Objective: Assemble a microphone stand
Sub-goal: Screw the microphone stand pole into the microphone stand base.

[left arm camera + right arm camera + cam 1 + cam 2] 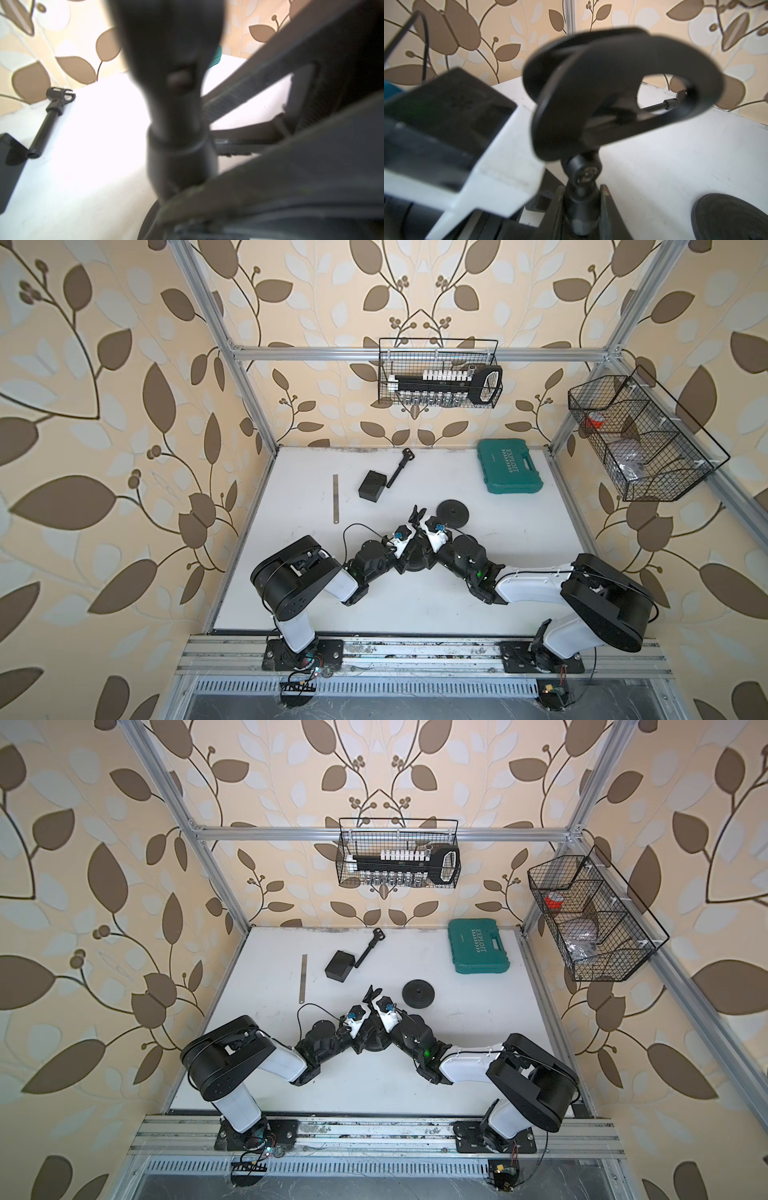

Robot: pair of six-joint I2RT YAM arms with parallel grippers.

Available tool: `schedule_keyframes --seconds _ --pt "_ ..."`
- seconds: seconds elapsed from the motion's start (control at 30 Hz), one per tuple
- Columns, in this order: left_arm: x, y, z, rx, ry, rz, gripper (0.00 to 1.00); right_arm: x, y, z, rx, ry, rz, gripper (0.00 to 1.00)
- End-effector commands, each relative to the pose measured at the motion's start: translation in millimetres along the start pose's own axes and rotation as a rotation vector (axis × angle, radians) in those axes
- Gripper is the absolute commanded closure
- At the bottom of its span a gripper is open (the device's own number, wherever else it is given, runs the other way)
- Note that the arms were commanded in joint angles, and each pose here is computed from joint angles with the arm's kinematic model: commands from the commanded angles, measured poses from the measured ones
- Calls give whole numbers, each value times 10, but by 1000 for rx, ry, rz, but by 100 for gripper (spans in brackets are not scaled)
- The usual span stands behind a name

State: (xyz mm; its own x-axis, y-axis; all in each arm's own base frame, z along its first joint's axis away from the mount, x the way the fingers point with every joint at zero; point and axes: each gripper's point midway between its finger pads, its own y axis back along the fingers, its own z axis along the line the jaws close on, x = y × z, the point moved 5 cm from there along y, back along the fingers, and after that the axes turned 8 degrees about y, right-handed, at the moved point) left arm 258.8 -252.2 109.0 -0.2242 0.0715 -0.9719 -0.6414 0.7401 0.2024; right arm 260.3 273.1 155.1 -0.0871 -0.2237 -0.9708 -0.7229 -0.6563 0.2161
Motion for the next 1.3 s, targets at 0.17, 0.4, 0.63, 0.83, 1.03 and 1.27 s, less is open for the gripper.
schedule_keyframes --seconds 0.17,0.4,0.63,0.83,1.03,1.27 --pt "45 -82 -27 28 -56 27 89 358 33 29 -287 -36 133 56" --pt "86 -84 -21 25 -47 39 89 242 139 -286 -440 11 116 40" --pt "139 -89 -1 11 -33 59 89 52 166 -467 -481 84 68 42" --pt "173 -108 12 5 -24 60 89 -85 95 -485 -501 137 26 46" --pt "173 -104 15 2 -19 62 89 -144 7 -495 -517 148 -15 48" --pt "182 -117 13 5 -12 67 89 -137 -80 -454 -544 130 -29 50"
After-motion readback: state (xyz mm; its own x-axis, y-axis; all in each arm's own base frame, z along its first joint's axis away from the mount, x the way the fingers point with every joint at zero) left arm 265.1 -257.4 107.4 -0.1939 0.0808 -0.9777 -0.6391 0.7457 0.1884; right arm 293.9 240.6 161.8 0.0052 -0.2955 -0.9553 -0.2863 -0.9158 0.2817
